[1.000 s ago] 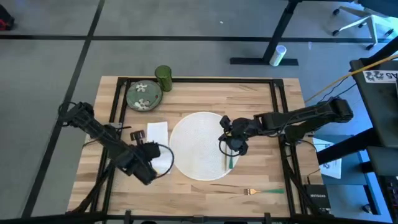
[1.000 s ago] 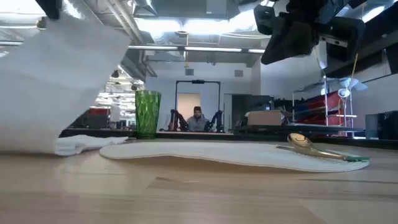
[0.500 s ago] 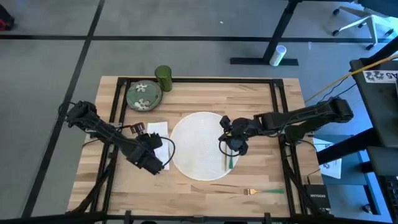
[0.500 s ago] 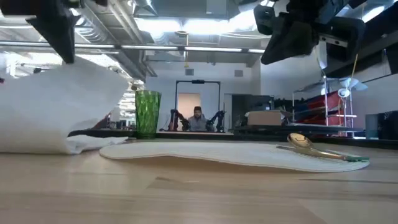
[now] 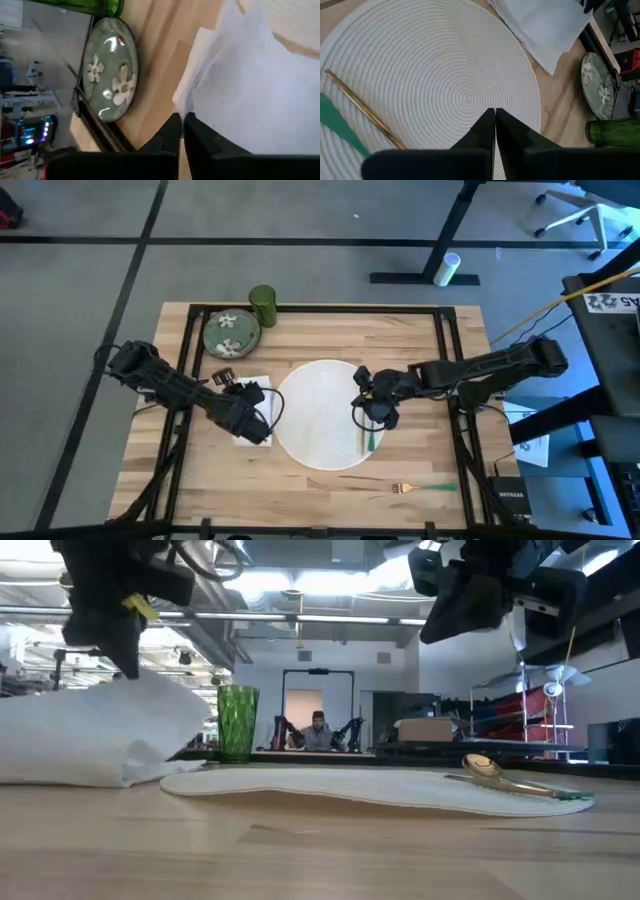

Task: Set table place
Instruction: Fold the white table napkin

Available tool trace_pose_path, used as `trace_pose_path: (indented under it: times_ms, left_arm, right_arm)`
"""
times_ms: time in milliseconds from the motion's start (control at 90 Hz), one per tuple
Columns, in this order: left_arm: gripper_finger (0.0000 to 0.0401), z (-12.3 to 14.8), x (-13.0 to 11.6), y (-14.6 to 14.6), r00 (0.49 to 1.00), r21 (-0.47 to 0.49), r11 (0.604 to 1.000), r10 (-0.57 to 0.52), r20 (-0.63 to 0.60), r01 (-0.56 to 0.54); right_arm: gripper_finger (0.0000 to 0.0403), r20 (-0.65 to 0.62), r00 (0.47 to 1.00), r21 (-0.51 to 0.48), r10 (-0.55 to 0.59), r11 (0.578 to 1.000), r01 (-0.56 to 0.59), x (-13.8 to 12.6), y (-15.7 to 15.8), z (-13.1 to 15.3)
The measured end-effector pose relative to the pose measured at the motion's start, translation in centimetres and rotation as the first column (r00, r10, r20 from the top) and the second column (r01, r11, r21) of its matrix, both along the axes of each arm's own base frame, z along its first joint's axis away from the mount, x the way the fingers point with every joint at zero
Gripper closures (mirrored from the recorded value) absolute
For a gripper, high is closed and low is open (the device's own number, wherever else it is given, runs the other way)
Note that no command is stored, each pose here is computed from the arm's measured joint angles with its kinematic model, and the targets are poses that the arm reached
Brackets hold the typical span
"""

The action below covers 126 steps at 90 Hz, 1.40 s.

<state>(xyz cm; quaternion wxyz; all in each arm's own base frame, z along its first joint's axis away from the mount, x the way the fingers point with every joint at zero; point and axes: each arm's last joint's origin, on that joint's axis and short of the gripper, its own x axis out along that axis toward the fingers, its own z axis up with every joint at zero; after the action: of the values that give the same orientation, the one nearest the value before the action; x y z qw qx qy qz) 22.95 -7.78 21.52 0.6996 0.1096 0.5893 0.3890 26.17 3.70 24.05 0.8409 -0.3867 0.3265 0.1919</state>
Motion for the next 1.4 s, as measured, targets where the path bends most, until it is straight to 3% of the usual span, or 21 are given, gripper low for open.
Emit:
trace_pose_path:
  times_ms: [678,1078,1400]
  left_arm:
    - [0.0401,-1.7,0.2,2.8,0.997,0.043,0.996,0.076,0.002,-0.077]
    - [0.0400,-1.8,0.3,2.7,0.998,0.037,0.997,0.064,0.005,-0.064]
    - [0.0327,-1.8,0.5,2.7,0.997,0.029,0.997,0.069,0.028,-0.069]
  right_arm:
    - [0.0403,-0.009,1.000,-0.001,0.000,1.000,0.000,-0.1,0.0,-0.1]
    - [0.0403,-0.009,1.000,-0.001,0.000,1.000,0.000,-0.1,0.0,-0.1]
    - [0.0403,-0.009,1.000,-0.001,0.000,1.000,0.000,-0.1,0.0,-0.1]
